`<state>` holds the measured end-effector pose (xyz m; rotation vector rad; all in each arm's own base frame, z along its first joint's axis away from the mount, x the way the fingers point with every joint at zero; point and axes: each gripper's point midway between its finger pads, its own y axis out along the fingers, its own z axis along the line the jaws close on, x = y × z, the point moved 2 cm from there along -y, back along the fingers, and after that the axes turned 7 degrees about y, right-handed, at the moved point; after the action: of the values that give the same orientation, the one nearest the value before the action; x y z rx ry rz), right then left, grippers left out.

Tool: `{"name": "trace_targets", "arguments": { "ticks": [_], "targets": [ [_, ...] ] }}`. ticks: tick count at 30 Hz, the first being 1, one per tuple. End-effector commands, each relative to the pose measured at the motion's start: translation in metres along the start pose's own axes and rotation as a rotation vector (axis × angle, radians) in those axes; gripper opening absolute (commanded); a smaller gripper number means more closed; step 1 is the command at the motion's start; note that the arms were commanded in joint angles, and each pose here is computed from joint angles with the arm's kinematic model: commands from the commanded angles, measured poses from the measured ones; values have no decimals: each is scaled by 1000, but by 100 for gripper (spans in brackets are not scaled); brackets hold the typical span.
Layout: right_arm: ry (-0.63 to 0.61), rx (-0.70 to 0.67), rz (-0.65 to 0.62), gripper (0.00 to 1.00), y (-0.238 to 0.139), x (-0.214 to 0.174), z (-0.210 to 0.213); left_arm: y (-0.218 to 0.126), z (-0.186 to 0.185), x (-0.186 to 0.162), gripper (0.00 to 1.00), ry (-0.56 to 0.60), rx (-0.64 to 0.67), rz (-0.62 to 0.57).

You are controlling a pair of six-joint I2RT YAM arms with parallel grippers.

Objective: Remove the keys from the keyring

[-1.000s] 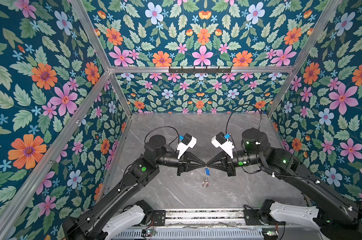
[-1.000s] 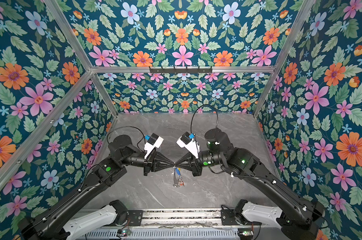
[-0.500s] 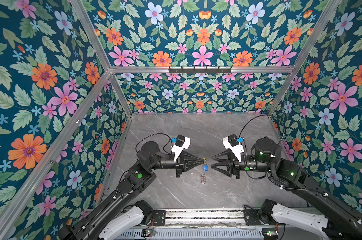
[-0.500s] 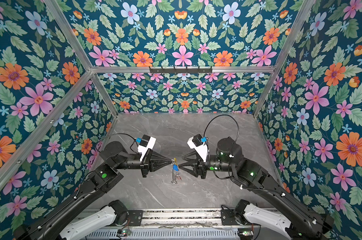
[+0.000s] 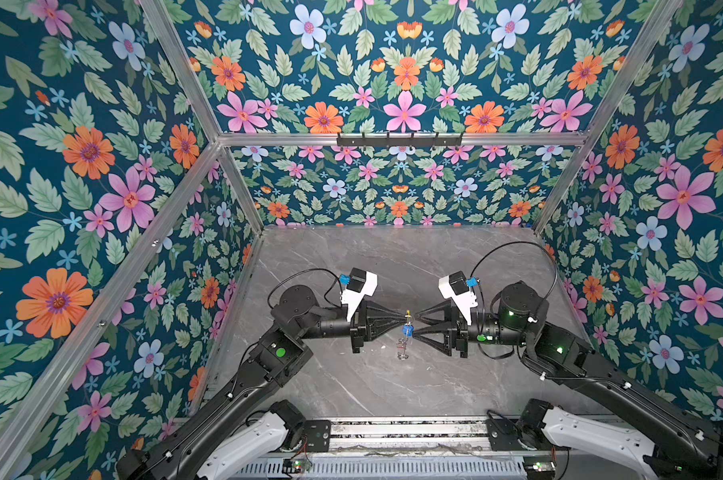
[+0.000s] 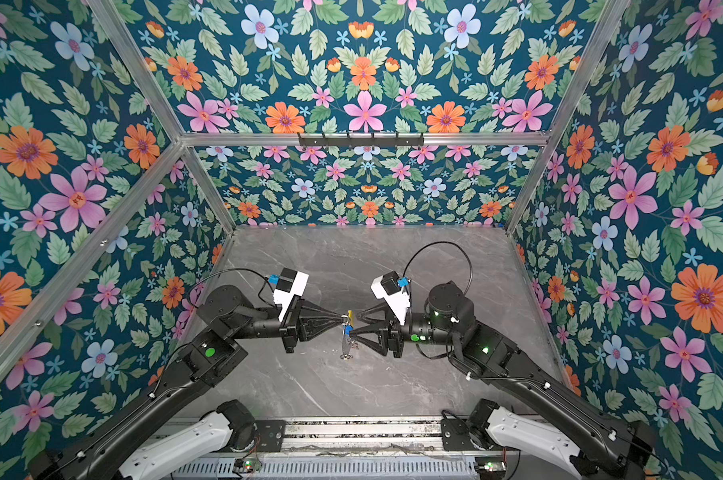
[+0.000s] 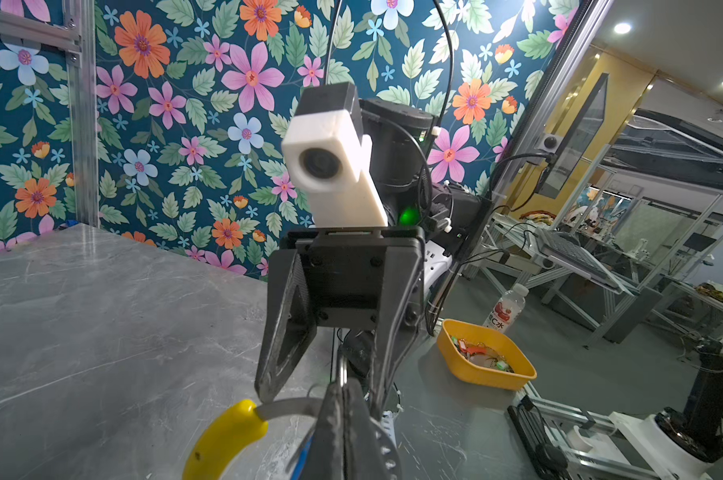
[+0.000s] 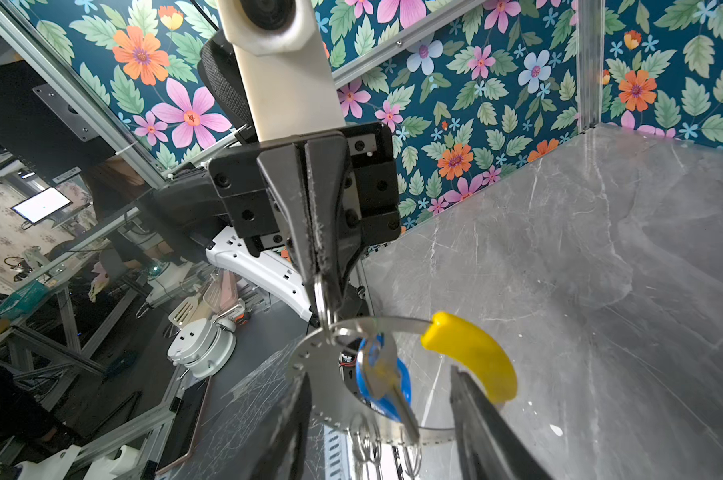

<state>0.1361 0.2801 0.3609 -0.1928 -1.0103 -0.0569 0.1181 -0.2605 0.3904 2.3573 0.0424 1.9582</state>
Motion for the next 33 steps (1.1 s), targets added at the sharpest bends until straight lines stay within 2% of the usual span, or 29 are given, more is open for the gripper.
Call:
{"name": "trace_targets", "arguments": {
  "ticks": [1,9,33],
  "targets": [
    [-18,34,-20,52,1,6,6,0,-2,11,0,32,-3,-42],
    [-14,43,-11,37,6,8,6,-1,-1,13,0,25,2,-61],
    [-13,24,-4,29,12,11,2,-4,3,18,0,16,45,-110]
  ]
}}
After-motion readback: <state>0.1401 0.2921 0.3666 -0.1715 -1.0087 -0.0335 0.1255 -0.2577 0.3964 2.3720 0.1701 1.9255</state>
